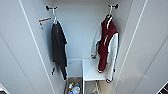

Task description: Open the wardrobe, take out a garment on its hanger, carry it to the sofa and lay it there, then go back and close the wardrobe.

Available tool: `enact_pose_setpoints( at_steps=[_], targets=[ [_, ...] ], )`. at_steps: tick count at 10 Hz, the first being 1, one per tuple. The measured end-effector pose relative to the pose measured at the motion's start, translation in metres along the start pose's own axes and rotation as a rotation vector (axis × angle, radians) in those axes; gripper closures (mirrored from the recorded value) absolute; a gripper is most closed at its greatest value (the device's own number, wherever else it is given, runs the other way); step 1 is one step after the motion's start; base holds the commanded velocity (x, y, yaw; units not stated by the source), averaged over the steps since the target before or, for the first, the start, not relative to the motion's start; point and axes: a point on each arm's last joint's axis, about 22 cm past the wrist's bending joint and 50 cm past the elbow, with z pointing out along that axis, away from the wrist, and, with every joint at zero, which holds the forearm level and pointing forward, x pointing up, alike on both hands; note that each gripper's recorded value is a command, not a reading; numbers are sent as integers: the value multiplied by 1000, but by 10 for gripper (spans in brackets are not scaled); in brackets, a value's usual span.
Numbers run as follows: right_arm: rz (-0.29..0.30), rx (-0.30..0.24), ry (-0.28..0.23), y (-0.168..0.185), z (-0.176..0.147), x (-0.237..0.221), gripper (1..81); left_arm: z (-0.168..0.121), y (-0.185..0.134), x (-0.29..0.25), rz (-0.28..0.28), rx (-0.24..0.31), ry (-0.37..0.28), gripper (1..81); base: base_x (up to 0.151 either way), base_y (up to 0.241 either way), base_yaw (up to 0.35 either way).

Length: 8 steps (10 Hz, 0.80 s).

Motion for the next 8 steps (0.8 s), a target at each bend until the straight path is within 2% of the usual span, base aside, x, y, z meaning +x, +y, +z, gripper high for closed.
enact_pose_setpoints(
  at_steps=[1,2,3,4,6,7,8],
  targets=[
    [-90,-40,10,19,6,35,10,-6,10,-30,83,-44,-58,10,0,0,0],
    [-122,-82,7,41,4,48,10,-8,26,-59,116,-74,-107,10,0,0,0],
    [-127,-124,-13,62,-1,42,10,-1,45,-82,116,-78,-153,10,0,0,0],
    [-118,-159,-51,73,-4,20,10,7,62,-95,112,-74,-185,10,0,0,0],
    [-88,-189,-104,70,1,-18,10,13,69,-106,116,-45,-230,10,0,0,0],
    [-42,-199,-115,66,3,-32,10,13,71,-116,114,-35,-251,10,0,0,0],
    [52,-212,-134,62,2,-54,10,12,78,-125,110,-39,-263,10,0,0,0]
  ],
)
